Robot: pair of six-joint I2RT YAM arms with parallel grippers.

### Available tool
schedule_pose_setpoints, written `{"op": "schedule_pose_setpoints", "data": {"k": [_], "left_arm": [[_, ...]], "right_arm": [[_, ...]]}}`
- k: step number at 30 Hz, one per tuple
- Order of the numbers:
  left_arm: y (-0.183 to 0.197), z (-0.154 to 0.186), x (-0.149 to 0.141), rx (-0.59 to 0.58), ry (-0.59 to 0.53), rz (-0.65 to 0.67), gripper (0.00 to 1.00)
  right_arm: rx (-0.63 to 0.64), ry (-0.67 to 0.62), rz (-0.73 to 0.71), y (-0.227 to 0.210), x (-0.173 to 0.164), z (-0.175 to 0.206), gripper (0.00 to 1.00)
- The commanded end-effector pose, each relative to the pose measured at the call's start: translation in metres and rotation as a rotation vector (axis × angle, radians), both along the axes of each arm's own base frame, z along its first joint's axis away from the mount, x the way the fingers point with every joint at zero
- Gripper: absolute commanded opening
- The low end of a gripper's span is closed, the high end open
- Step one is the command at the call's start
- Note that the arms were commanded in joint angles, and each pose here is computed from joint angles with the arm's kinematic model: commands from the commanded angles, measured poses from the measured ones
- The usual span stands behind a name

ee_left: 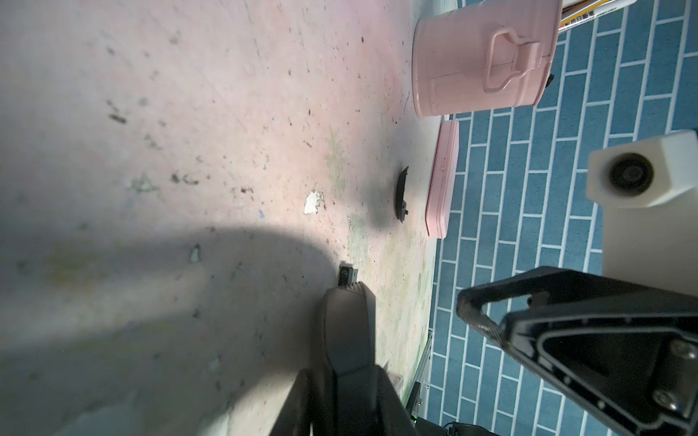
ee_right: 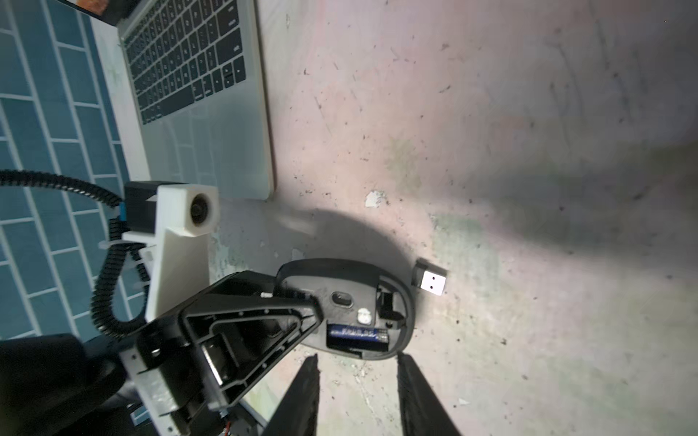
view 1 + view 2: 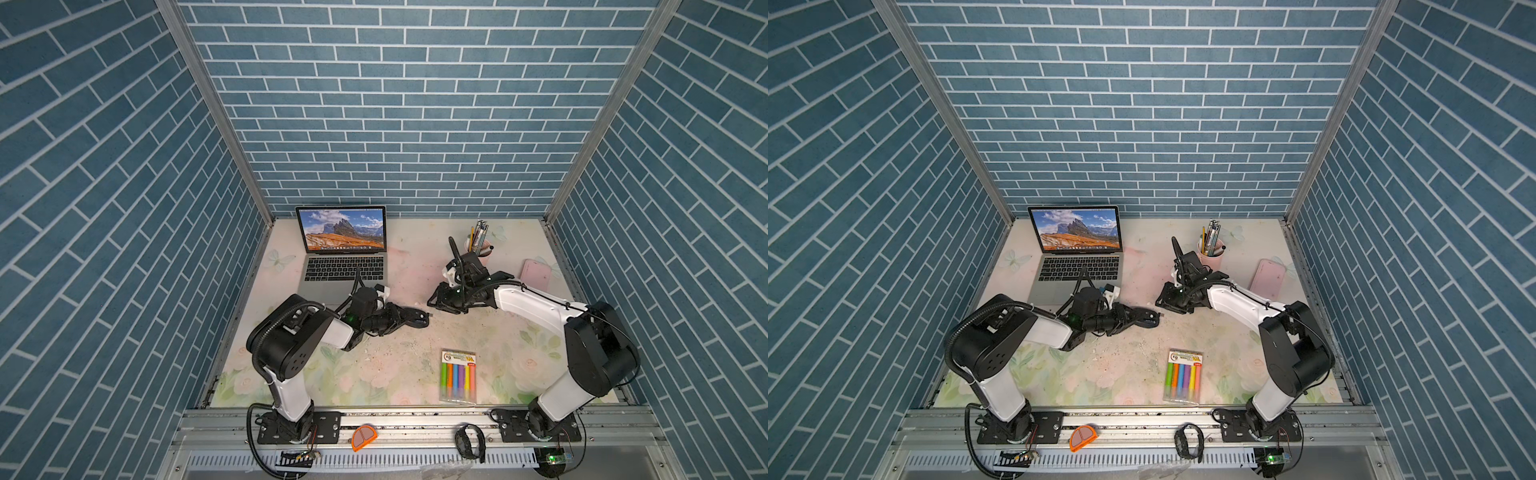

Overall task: Insert the wireless mouse receiver into the laptop
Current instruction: Place the mouse at the center of the board.

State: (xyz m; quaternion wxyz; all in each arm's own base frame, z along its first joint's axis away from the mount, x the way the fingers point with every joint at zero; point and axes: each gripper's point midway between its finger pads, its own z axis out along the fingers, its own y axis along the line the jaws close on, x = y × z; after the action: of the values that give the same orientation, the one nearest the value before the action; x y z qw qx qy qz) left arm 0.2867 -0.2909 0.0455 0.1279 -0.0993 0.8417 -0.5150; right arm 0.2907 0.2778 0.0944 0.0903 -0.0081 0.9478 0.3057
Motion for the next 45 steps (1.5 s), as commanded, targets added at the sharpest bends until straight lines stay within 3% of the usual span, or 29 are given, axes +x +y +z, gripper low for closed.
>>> {"op": "schedule_pose_setpoints", "data": {"k": [1,7,17,27,34,45], "left_arm": [[0.006,-0.005,-0.011,0.017,0.011,-0.015,0.03],[0.03,-0.012,-0.035,0.08,0.025,-0.029,0.07],[0.062,-0.015,-0.075,0.232,0.04,-0.079,0.25],[0.072,-0.016,-0.08,0.289,0.027,-0.081,0.43],[0.074,-0.014,-0.078,0.309,0.018,-0.077,0.55],[0.082,-0.002,-0.073,0.351,-0.008,-0.071,0.64]], "right_arm": [[-0.15,0.002,0.055,-0.014,0.002,-0.023,0.34],[-0.21,0.008,0.105,-0.004,0.009,-0.039,0.31],[-0.296,0.005,0.201,0.016,0.017,-0.059,0.3],[-0.352,0.032,0.27,0.015,0.018,-0.074,0.19],[-0.439,0.031,0.302,-0.002,0.013,-0.079,0.17],[-0.551,0.019,0.313,-0.029,0.006,-0.08,0.14]]}}
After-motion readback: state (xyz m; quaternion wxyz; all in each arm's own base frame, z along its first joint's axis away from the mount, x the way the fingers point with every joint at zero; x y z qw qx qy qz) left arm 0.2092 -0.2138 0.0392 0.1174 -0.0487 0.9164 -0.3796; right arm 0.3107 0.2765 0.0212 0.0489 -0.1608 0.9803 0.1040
